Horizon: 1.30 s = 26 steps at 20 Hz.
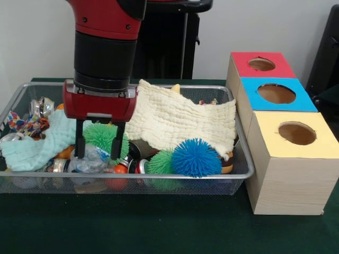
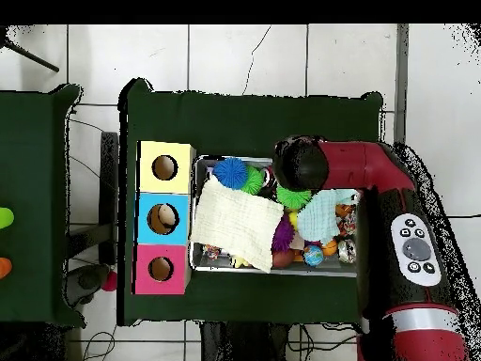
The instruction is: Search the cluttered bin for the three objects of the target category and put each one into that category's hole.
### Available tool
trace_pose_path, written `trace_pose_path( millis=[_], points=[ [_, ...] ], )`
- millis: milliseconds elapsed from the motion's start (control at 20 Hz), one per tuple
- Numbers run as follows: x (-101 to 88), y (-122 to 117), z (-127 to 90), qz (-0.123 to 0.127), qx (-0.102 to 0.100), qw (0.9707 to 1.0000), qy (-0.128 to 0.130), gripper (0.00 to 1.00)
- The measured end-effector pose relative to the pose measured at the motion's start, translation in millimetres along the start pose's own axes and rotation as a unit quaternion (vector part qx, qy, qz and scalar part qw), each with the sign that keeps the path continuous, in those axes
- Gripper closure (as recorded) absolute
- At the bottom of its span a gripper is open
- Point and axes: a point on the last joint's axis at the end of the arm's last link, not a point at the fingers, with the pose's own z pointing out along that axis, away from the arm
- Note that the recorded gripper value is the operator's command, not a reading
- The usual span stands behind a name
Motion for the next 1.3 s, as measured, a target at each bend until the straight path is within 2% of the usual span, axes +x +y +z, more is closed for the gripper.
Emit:
trace_pose_path(
  millis=[750,1300],
  points=[
    [24.1,-8.5,8.6,0.01,-0.008,0.9997,0.019,0.0],
    [33.1,-1.2,11.5,0.007,-0.014,0.9995,0.028,0.0]
  ],
)
